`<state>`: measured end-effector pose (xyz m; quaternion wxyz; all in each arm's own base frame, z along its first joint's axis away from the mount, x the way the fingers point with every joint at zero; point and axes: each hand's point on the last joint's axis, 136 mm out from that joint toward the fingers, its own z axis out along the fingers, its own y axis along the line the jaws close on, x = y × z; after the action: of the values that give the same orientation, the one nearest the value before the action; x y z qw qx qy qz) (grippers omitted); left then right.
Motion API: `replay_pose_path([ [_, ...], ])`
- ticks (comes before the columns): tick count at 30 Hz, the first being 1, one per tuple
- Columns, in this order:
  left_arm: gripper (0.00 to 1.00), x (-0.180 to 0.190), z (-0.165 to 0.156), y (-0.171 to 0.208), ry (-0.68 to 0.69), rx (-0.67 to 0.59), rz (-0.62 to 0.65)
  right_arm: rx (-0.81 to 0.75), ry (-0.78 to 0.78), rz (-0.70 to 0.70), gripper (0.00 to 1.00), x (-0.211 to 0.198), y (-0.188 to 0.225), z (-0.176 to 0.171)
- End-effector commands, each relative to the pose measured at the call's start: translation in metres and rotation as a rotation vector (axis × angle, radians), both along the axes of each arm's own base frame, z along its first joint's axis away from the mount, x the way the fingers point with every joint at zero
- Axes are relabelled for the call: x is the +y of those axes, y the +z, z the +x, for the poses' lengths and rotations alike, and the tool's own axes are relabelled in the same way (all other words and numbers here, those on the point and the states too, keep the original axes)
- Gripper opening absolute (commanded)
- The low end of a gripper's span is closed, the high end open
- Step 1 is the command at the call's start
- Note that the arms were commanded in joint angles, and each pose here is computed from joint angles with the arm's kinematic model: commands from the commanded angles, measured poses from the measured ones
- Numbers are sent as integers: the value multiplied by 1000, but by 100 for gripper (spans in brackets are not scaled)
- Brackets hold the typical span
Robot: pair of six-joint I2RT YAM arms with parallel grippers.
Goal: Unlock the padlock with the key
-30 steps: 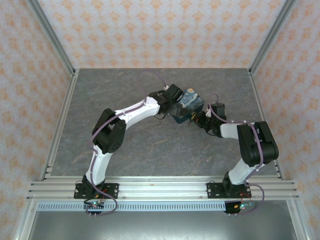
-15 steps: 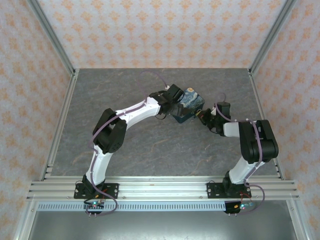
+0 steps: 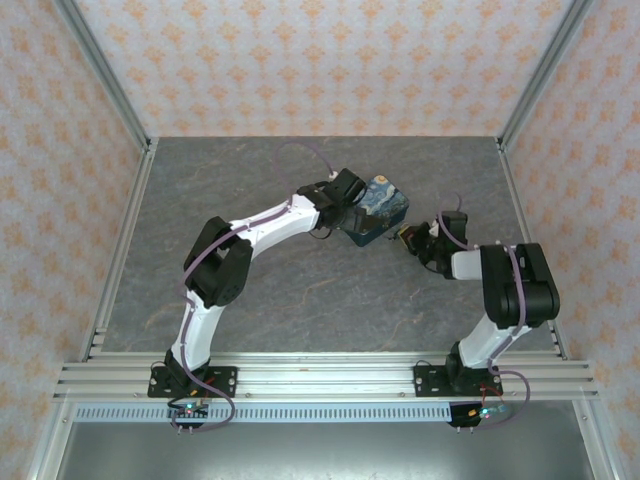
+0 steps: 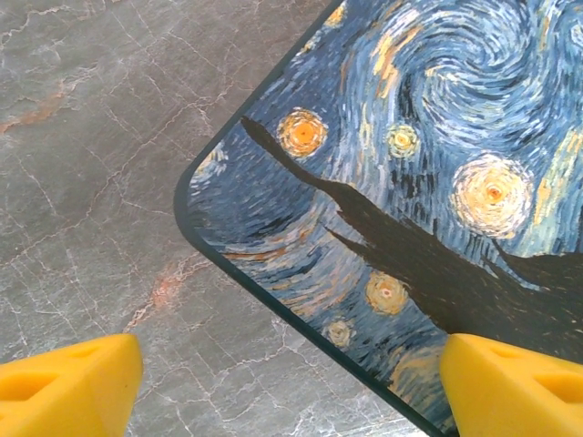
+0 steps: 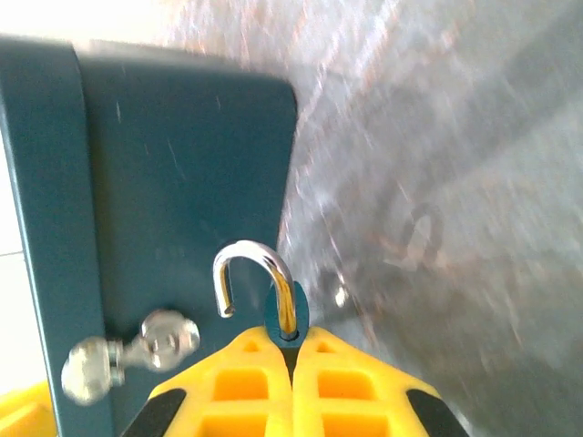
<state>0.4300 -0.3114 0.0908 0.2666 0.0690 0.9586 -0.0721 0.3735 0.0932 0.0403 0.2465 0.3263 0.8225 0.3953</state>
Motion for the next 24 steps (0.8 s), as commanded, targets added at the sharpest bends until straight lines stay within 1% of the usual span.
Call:
replay_pose_path([
  [1, 87, 14, -30, -22, -17, 119, 56, -43, 44, 38, 0, 12, 17, -17],
  [7, 89, 13, -34, 11, -6, 85, -12, 7, 68, 15, 0, 22, 4, -64],
  [11, 89, 18, -42, 30, 4, 64, -50, 66, 31, -12, 0, 16, -14, -93],
  [13, 90, 22, -47, 38, 9, 53, -65, 82, 16, -15, 2, 13, -20, -103],
  [15, 90, 25, -52, 51, 12, 35, -90, 100, 6, -23, 11, 11, -24, -112],
  [18, 90, 30, -59, 63, 19, 19, -113, 122, -3, -30, 33, 8, -25, -120],
  [20, 91, 36, -63, 74, 27, -1, -122, 95, -10, -28, 49, 7, -12, -121],
  [23, 93, 47, -69, 92, 41, -37, -123, 66, -32, -39, 64, 3, 9, -120],
  [24, 93, 52, -71, 99, 48, -52, -118, 53, -39, -43, 71, 1, 16, -120],
])
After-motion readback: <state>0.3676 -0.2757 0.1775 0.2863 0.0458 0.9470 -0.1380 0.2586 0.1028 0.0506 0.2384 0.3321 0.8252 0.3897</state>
